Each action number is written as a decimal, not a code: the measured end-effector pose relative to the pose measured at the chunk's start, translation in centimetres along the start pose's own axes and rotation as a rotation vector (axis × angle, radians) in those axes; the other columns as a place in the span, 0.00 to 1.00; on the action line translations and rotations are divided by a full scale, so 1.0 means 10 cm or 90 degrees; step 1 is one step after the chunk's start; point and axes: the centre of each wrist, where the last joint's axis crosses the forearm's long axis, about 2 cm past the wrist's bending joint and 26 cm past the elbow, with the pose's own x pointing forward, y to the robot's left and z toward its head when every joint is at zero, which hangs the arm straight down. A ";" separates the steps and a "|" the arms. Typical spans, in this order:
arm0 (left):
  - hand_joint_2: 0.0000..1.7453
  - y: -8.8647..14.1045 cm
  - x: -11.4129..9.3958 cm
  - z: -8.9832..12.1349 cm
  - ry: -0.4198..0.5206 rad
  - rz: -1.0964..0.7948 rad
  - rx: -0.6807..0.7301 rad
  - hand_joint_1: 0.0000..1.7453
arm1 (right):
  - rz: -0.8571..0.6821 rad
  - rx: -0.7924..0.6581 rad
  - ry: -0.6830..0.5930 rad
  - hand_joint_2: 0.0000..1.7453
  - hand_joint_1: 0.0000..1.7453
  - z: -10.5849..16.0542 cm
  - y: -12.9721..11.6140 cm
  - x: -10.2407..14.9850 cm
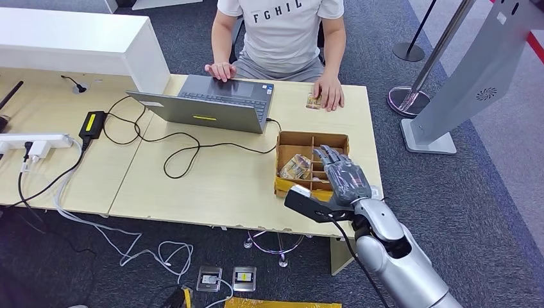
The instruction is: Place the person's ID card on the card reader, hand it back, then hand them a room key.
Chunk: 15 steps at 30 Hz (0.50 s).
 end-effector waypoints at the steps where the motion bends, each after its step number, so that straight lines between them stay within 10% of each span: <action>1: 0.00 0.01 -0.01 0.00 -0.004 0.016 -0.002 0.00 | 0.000 -0.003 0.001 1.00 0.00 0.00 0.02 -0.01; 15: 0.00 0.05 -0.02 0.00 -0.039 0.092 0.005 0.00 | -0.004 -0.008 0.004 1.00 0.00 -0.07 0.25 -0.08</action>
